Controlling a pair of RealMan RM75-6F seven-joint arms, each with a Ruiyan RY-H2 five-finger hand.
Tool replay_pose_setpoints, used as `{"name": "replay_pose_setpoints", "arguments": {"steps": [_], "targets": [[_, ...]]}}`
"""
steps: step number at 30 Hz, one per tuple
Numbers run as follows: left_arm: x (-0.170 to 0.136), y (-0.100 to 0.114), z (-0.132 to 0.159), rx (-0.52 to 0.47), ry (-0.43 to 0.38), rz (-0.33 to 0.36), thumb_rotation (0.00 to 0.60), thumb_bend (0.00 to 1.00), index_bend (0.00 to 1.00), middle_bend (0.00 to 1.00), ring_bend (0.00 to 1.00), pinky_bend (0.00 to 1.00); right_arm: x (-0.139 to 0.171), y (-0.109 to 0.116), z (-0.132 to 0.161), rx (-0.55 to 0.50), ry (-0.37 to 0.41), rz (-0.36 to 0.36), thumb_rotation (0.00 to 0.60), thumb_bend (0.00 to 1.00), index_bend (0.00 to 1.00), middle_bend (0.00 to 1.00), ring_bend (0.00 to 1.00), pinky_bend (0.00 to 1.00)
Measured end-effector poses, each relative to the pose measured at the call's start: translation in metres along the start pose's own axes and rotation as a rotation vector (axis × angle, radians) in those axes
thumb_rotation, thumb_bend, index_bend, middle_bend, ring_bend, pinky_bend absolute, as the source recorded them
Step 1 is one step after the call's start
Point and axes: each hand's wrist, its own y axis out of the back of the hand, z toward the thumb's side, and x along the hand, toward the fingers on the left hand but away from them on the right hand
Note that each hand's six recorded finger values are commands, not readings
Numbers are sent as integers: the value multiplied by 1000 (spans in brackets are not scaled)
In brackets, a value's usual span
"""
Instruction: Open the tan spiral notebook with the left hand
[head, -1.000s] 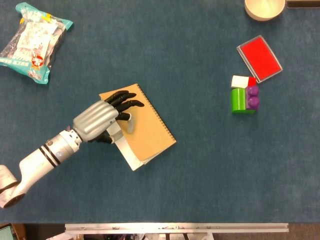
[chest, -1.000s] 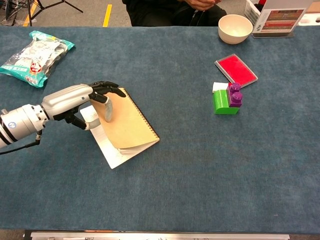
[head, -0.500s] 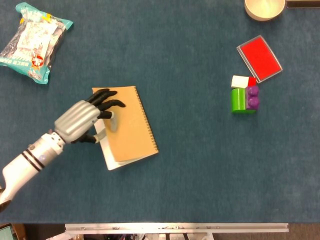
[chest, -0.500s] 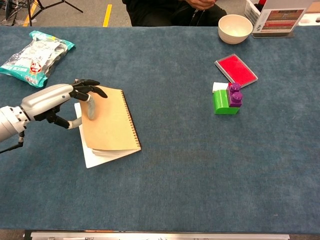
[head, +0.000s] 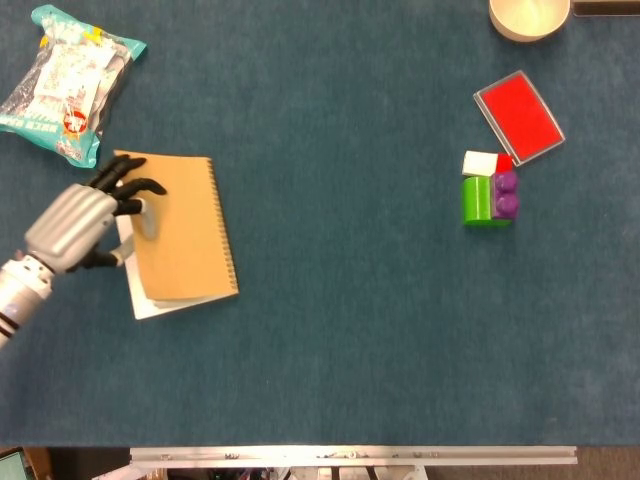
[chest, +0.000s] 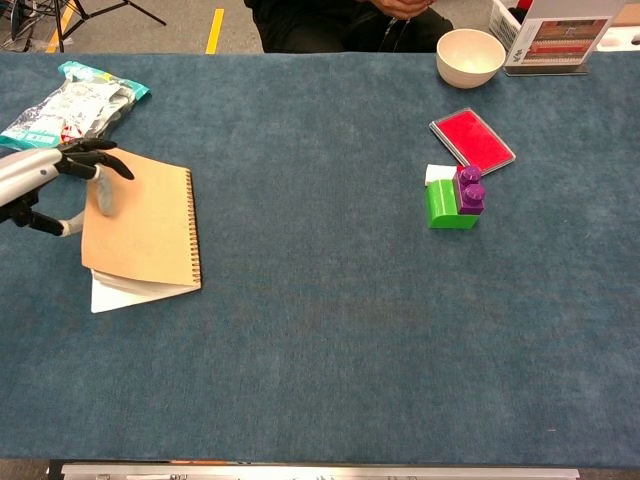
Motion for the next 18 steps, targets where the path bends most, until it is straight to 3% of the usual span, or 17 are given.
{"name": "replay_pose_setpoints", "arguments": {"steps": [8, 18], "targets": [[1, 16, 10, 100, -41, -15, 600, 446, 705, 245, 51, 0, 4, -1, -5, -2, -13, 1, 600, 532, 382, 369, 277, 367], [34, 22, 79, 142, -189, -57, 600, 446, 682, 236, 51, 0, 8, 2, -13, -5, -31, -9, 600, 533, 381, 369, 277, 367]]}}
